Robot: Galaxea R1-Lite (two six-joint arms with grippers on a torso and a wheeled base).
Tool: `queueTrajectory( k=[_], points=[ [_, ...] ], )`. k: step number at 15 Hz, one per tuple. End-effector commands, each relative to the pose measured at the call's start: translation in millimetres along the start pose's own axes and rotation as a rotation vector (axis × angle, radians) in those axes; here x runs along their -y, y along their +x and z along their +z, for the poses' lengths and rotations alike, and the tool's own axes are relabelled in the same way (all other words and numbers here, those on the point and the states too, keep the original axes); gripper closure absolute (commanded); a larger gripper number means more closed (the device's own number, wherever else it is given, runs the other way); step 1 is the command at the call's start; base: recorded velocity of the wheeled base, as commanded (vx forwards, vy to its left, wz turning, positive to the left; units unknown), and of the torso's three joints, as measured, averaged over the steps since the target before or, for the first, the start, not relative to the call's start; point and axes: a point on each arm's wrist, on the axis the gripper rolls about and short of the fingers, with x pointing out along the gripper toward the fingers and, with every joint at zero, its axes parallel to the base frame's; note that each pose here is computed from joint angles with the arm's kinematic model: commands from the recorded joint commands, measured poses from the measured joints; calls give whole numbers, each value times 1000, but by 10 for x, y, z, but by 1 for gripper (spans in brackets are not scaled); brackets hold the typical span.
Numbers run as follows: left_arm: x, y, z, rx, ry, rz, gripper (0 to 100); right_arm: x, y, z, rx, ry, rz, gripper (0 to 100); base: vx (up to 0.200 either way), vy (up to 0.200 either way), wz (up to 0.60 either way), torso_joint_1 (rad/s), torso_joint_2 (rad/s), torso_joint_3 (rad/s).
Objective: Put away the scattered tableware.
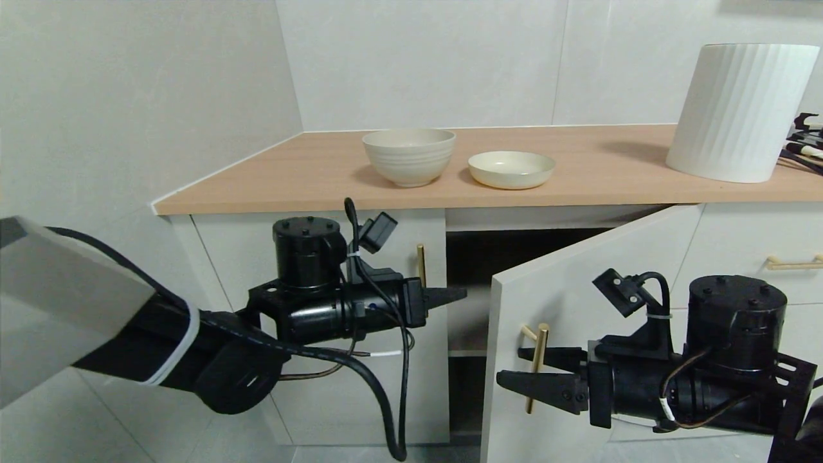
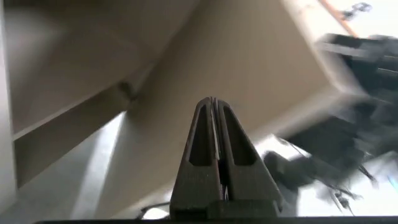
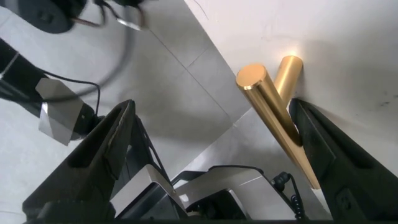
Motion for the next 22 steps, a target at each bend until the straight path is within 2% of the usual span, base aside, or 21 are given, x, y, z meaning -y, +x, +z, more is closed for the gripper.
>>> queueTrajectory(
  k=[1,3,4,5,6,7,10,12,14,17,20,21,22],
  points=[
    [-89,231,-207,-45,-23,34,100,-53,-44,47,24,-19,10,0,0,0,0,0,0,0],
    [-64,248,-230,-45,1,37,100,-89,-77,71,37,-28,16,0,0,0,0,0,0,0],
    [-56,287,-263,-29,64,71,100,-102,-94,81,43,-33,17,0,0,0,0,0,0,0],
    [-79,411,-350,14,166,147,100,-103,-119,76,44,-48,12,0,0,0,0,0,0,0],
    [-64,494,-394,50,206,166,100,-100,-131,73,43,-66,8,0,0,0,0,0,0,0],
    [-26,545,-431,65,219,147,100,-98,-138,67,42,-84,5,0,0,0,0,0,0,0],
    [69,563,-416,87,229,113,100,-64,-207,23,38,-89,-21,0,0,0,0,0,0,0],
    [205,571,-420,90,213,80,100,-9,-313,20,52,-125,-63,0,0,0,0,0,0,0],
    [239,591,-411,96,217,68,100,33,-385,-12,60,-125,-113,0,0,0,0,0,0,0],
    [249,590,-397,110,223,60,100,-21,-503,-36,94,-155,-175,0,0,0,0,0,0,0],
    [252,581,-400,109,223,61,100,-86,-628,22,236,-284,-510,0,0,0,0,0,0,0],
    [260,576,-393,112,224,59,100,-203,-696,42,263,-296,-508,0,0,0,0,0,0,0],
    [274,564,-381,115,225,57,100,-307,-809,46,244,-288,-511,0,0,0,0,0,0,0]
  ],
)
